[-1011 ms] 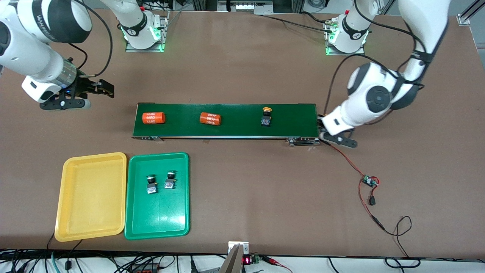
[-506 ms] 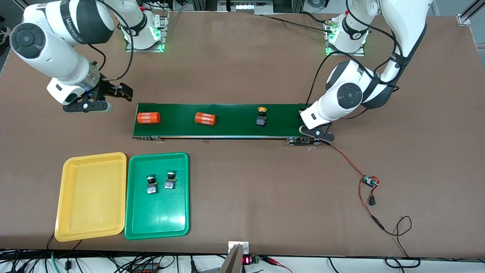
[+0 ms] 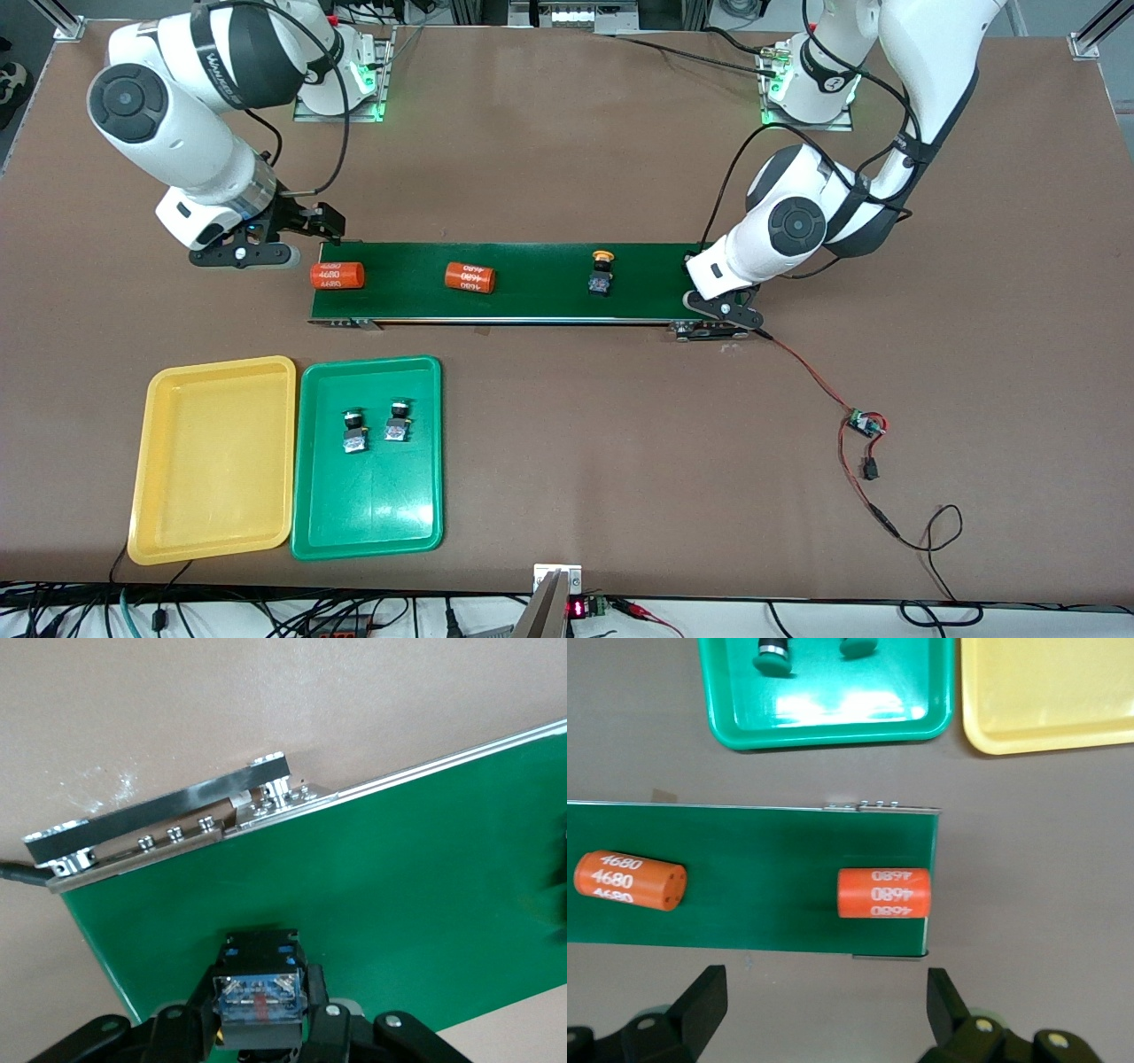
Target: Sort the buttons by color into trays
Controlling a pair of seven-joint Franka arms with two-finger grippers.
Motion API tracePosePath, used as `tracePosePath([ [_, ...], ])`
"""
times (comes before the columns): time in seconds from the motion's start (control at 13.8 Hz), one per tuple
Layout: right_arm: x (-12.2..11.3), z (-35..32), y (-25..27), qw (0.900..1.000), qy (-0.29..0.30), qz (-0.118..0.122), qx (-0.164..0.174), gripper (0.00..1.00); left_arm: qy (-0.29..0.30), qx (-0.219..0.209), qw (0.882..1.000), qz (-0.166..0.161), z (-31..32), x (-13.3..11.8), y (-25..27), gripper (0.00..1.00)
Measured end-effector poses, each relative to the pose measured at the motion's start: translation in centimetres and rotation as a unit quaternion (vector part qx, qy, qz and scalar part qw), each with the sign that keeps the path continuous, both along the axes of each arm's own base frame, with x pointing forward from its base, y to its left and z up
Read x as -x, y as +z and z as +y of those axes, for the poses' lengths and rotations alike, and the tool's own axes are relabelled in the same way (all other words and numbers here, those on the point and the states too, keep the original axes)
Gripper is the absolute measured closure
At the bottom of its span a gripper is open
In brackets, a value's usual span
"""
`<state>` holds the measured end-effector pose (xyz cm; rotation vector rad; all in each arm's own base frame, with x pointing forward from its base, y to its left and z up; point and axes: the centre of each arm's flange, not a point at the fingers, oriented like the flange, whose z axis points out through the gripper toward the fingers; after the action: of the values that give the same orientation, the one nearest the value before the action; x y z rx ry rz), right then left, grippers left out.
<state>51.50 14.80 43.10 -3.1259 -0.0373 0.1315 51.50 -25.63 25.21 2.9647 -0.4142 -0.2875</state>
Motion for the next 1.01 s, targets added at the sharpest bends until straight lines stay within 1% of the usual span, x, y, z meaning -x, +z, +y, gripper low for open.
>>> tracePosePath([
  [0.07, -0.1, 0.2, -0.2, 1.000, -0.006, 0.002, -0.012, 0.00, 0.000, 0.000, 1.000, 0.001, 0.0, 0.0, -0.1, 0.59],
  [0.14, -0.2, 0.3, -0.3, 1.000, -0.010, 0.001, -0.019, 0.00, 0.000, 0.000, 1.000, 0.001, 0.1, 0.0, -0.2, 0.52],
  [0.22, -0.2, 0.4, -0.3, 1.000, -0.011, 0.000, -0.022, 0.00, 0.001, 0.000, 1.000, 0.000, 0.1, -0.1, -0.1, 0.44],
  [0.29, -0.3, 0.5, -0.3, 1.000, -0.012, -0.002, -0.023, 0.00, 0.002, 0.001, 1.000, -0.003, 0.1, -0.3, 0.2, 0.34],
  [0.36, -0.4, 0.6, -0.3, 1.000, -0.012, -0.004, -0.025, 0.00, 0.003, 0.001, 1.000, -0.011, 0.2, -0.6, 0.9, 0.26],
  [0.51, -0.5, 1.1, -0.5, 1.000, -0.010, -0.010, -0.027, 0.00, 0.012, -0.003, 0.999, -0.040, 1.0, -1.8, 3.7, 0.04],
  [0.58, -0.5, 1.5, -0.6, 0.999, -0.014, -0.013, -0.028, 0.00, 0.025, -0.008, 0.998, -0.059, 2.3, -2.8, 5.4, 0.00],
  [0.72, -0.4, 3.0, -0.8, 0.999, -0.032, -0.020, -0.029, 0.00, 0.065, -0.023, 0.994, -0.088, 6.7, -5.2, 8.2, 0.00],
  [0.79, -0.3, 3.9, -1.0, 0.999, -0.038, -0.022, -0.029, 0.00, 0.086, -0.031, 0.991, -0.094, 9.2, -6.3, 9.2, 0.00],
  [1.01, 0.0, 6.2, -1.8, 0.998, -0.052, -0.027, -0.031, 0.00, 0.142, -0.052, 0.983, -0.100, 15.7, -9.2, 12.5, 0.00],
])
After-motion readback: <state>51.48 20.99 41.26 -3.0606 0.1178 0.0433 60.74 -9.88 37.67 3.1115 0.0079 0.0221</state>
